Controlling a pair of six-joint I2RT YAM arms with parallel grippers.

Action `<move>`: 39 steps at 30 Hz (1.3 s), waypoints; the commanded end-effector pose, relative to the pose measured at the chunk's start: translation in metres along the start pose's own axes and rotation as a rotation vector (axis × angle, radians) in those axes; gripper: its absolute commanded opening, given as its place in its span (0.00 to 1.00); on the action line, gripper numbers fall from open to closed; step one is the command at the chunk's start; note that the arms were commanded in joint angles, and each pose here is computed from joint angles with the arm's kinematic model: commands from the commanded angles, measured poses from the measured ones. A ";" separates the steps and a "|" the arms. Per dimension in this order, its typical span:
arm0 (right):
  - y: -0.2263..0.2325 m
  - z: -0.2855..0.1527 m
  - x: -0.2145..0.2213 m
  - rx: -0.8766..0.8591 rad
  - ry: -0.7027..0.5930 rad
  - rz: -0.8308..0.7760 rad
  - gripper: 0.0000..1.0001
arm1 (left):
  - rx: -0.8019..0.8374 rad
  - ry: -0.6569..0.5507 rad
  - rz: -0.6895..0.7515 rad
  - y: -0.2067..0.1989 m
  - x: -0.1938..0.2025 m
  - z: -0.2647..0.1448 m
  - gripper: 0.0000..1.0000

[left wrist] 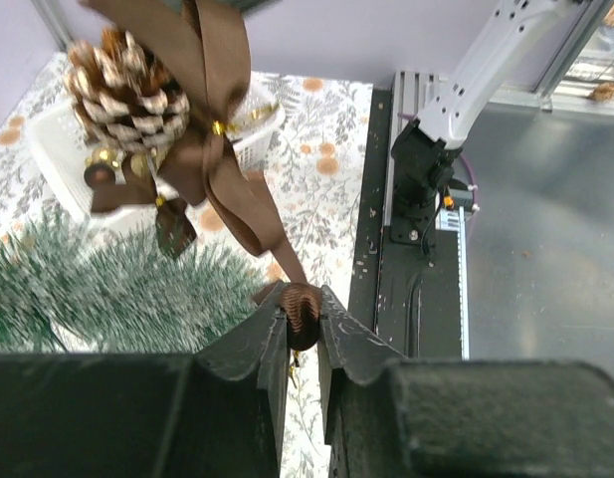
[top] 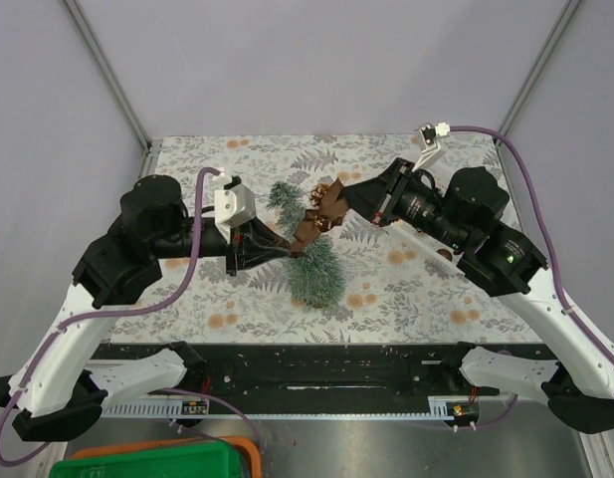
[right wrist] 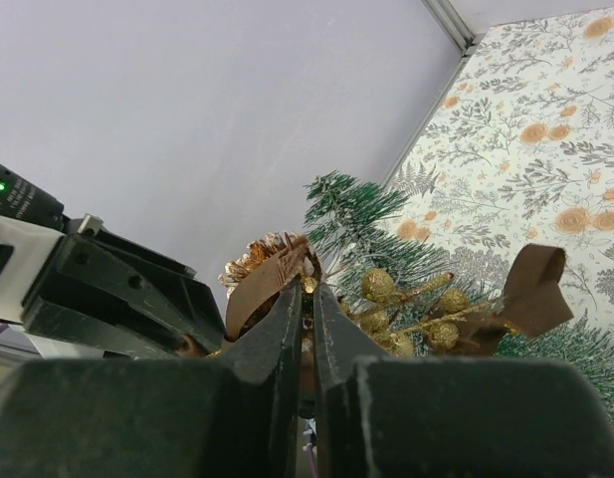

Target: Decorate the small christmas tree

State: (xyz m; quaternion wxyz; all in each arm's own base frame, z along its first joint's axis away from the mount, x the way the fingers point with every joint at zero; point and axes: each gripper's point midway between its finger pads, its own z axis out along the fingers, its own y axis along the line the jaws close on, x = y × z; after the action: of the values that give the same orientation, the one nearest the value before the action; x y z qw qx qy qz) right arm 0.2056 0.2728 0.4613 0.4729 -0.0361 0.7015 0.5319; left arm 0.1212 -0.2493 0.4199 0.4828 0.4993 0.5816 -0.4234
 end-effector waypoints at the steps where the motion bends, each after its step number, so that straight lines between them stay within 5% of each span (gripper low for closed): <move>1: 0.013 -0.001 -0.009 -0.053 -0.039 -0.016 0.03 | -0.045 0.032 0.024 0.005 0.020 -0.003 0.18; 14: -0.018 0.012 0.015 0.021 0.013 -0.014 0.06 | -0.277 0.119 0.086 0.047 0.066 -0.013 0.07; 25: -0.057 0.021 0.043 0.122 0.070 -0.025 0.32 | -0.405 0.166 0.090 0.077 0.100 -0.009 0.04; 39: -0.097 0.025 0.072 0.218 0.123 -0.034 0.42 | -0.433 0.193 0.128 0.089 0.111 -0.006 0.05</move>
State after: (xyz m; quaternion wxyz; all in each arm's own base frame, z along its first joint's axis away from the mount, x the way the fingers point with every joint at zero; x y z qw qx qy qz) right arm 0.2289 0.2833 0.3417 0.4208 -0.0261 0.7882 0.4483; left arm 0.1938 -0.2140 0.3015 0.5164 0.4645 0.6823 -0.2282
